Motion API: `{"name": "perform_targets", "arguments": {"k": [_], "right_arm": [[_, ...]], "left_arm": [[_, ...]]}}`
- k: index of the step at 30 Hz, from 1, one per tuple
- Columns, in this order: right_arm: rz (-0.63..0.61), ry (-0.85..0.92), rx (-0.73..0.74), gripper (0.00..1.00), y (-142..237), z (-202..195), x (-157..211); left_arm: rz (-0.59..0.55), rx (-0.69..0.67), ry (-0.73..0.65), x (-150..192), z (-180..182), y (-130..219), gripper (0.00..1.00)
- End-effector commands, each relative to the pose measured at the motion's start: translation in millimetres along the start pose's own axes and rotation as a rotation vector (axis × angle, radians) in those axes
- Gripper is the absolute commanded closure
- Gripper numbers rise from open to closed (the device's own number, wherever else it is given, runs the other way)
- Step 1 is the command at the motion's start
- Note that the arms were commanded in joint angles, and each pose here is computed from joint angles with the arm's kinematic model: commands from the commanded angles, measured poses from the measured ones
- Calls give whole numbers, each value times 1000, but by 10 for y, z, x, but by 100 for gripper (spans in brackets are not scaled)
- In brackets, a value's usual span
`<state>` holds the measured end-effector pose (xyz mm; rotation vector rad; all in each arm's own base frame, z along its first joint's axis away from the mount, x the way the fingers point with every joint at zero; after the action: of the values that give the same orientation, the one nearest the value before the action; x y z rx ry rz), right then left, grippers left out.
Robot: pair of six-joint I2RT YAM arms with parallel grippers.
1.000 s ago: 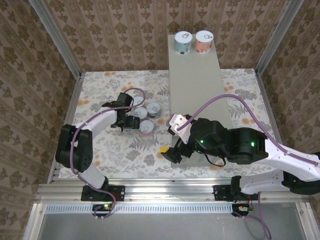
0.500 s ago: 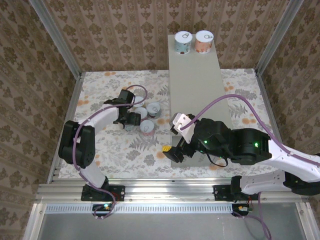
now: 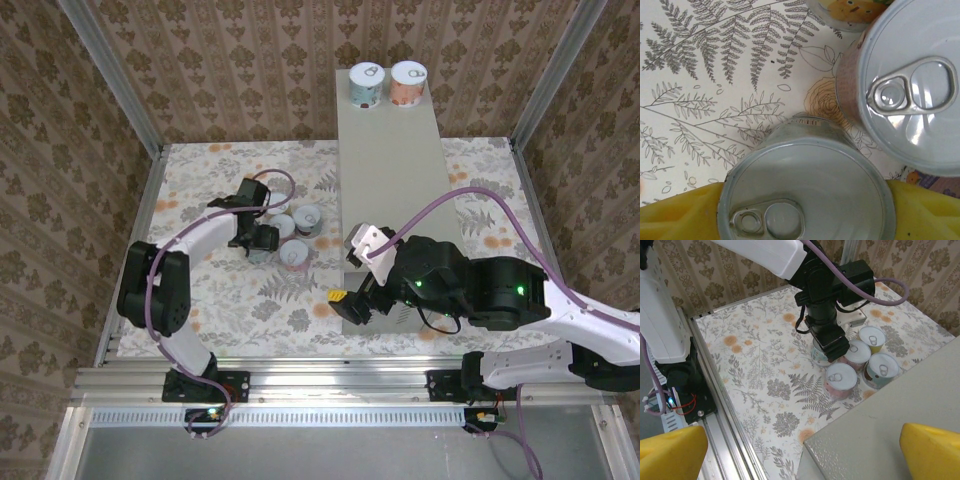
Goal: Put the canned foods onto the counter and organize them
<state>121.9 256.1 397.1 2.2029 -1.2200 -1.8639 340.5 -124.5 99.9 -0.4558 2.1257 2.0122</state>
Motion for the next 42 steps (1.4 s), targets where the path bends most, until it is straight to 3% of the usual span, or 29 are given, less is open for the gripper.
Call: {"name": "perform_targets", "arguments": {"k": [1,11,22,29,35,42], "right_arm": [[-28,-18,16,0,121,-58,-69],[-46,-23,13,0,192,-71,-73],[-92,-37,33,0,360,-151,-86],[-92,-39,119,0,590,-340,9],[-78,-51,195,0,820,-505,170],[-71,-82,262,0,1085,-652,421]], "left_arm": [[-79,3,-14,-99,14,407,28],[-152,69,-78,-60,83,1300,32],[-246,427,-187,45,-211,2591,35],[-299,655,-286,145,-463,3320,35],[-306,802,-405,280,-774,3772,35],[-316,806,-504,328,-1067,3985,36]]}}
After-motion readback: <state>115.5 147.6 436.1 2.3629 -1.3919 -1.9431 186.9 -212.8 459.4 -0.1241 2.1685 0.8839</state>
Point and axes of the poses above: each hand's point on the last joint's axis, 136 mm out from that joint toward the fingers, its own y axis back along the fingers, its own z axis along the line the jaws close on, x = y × z, the point moved 3 cm from there along y, back along the fingers, and after that the axes turned 15 degrees about y, right-handed, at the moved point
